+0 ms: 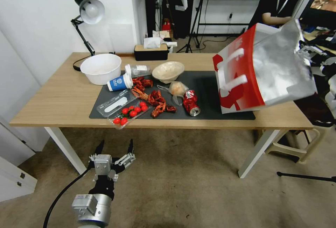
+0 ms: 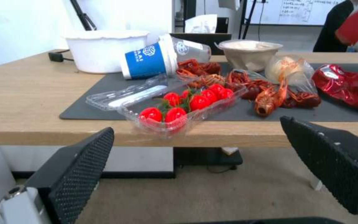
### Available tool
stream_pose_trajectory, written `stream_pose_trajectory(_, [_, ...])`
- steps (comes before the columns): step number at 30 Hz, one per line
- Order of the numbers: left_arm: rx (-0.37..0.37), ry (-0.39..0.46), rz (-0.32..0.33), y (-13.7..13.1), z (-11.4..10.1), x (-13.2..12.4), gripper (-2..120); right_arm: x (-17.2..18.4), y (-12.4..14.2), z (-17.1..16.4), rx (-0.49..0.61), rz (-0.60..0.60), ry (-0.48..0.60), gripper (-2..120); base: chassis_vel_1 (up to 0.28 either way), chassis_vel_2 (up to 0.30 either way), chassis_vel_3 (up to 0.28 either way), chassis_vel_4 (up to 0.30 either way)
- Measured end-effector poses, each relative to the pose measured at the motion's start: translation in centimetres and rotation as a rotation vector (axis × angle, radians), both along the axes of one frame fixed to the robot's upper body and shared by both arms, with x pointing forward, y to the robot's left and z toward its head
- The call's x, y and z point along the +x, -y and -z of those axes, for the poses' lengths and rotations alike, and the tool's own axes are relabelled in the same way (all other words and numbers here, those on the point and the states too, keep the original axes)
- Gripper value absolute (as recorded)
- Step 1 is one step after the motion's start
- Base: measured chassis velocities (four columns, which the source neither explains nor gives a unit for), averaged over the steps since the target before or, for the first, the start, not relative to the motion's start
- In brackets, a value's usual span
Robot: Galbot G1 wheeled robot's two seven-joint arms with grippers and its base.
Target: Pick up the food delivery bag from the floor and place it on the table.
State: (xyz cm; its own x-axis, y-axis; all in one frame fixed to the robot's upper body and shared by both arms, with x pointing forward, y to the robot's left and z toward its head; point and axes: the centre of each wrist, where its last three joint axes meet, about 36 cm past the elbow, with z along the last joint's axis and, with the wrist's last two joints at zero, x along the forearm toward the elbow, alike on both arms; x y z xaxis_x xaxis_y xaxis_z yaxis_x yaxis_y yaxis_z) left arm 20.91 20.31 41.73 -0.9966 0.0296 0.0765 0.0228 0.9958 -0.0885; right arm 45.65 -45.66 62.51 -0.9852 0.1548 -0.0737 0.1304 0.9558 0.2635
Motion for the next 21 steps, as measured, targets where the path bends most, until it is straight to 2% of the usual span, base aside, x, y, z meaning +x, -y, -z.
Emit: stream_pose_trajectory(21, [0.001,0.013,-0.001,0.0,-0.9,-0.2,100,-1.1,-1.4,0.6,-0.048,-0.064,0.009,100,0.000,0.000,0.000,0.000])
